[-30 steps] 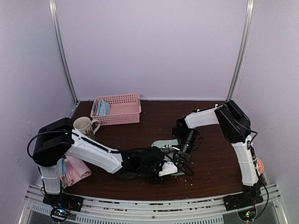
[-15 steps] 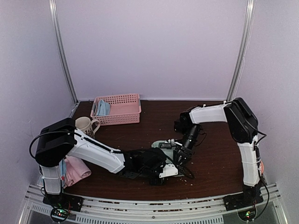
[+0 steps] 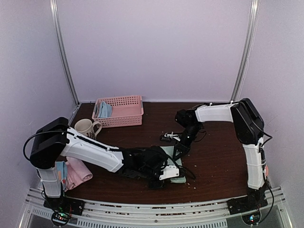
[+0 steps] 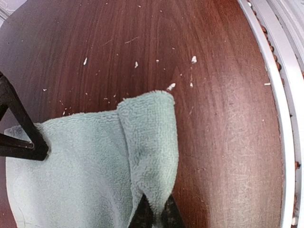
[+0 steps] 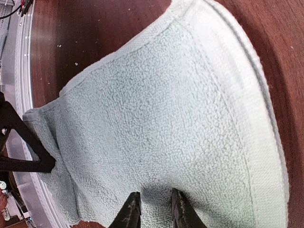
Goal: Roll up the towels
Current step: Roll the towel at the center of the board.
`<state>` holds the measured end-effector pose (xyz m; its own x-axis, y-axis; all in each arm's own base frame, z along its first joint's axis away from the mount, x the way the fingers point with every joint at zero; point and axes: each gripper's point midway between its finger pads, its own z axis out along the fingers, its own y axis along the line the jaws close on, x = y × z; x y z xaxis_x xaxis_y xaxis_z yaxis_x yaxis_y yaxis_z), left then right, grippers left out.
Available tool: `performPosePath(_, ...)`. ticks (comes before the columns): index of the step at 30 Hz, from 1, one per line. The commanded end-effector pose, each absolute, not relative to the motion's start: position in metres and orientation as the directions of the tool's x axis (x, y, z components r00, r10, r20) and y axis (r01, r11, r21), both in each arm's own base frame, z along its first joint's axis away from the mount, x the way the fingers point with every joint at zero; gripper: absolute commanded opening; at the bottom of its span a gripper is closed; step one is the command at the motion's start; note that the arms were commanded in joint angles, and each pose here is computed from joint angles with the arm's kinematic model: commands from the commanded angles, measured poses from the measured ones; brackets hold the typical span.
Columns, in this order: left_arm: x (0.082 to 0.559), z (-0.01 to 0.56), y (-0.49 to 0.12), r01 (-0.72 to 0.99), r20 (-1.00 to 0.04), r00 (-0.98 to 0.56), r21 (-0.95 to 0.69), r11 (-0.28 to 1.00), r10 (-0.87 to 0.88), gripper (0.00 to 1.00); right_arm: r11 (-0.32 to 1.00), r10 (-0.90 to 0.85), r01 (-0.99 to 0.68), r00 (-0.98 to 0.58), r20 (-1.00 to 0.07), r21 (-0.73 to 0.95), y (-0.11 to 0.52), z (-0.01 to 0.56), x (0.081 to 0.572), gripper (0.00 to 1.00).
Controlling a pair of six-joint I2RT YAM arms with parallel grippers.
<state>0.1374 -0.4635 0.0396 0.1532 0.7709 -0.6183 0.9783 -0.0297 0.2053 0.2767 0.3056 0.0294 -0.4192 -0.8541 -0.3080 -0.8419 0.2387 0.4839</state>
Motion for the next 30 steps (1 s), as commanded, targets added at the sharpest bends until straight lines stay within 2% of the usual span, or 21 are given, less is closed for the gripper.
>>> performPosePath(1,0.144,0.053,-0.465,0.996,-0.688,0.062,0.088,-0.001,0.723,0.00,0.356,-0.840,-0.860,-0.466,-0.279,0.365,0.310,0.007,0.310,0.23)
performPosePath(5,0.152,0.038,-0.456,0.998,-0.697,-0.061,-0.042,0.045,0.714,0.00,0.306,-0.841,-0.871,-0.437,-0.320,0.384,0.315,0.033,0.305,0.28)
performPosePath(8,0.157,0.028,-0.457,0.989,-0.672,-0.135,-0.130,0.063,0.728,0.00,0.214,-0.821,-0.902,-0.374,-0.431,0.375,0.317,0.090,0.300,0.35)
performPosePath(11,0.163,0.017,-0.458,0.962,-0.634,-0.235,-0.261,0.083,0.737,0.00,0.211,-0.756,-0.924,-0.360,-0.546,0.318,0.312,0.153,0.311,0.40)
performPosePath(15,0.169,0.000,-0.457,0.869,-0.549,-0.404,-0.480,0.119,0.732,0.00,0.207,-0.676,-0.947,-0.319,-0.664,0.245,0.298,0.224,0.307,0.42)
performPosePath(18,0.168,-0.011,-0.459,0.770,-0.422,-0.500,-0.616,0.166,0.756,0.00,0.146,-0.630,-0.970,-0.241,-0.739,0.193,0.291,0.257,0.281,0.41)
performPosePath(20,0.167,-0.018,-0.458,0.705,-0.337,-0.548,-0.679,0.205,0.766,0.00,0.114,-0.603,-0.977,-0.211,-0.769,0.179,0.286,0.265,0.263,0.41)
performPosePath(25,0.168,-0.015,-0.461,0.574,-0.275,-0.637,-0.792,0.206,0.720,0.00,-0.019,-0.619,-0.993,-0.080,-0.781,0.117,0.269,0.255,0.215,0.42)
performPosePath(28,0.171,-0.018,-0.460,0.510,-0.232,-0.685,-0.829,0.227,0.691,0.00,-0.065,-0.716,-0.995,-0.008,-0.698,0.079,0.264,0.216,0.196,0.43)
performPosePath(30,0.173,-0.020,-0.459,0.492,-0.217,-0.704,-0.836,0.245,0.676,0.04,-0.081,-0.788,-0.996,0.035,-0.615,0.048,0.260,0.182,0.188,0.43)
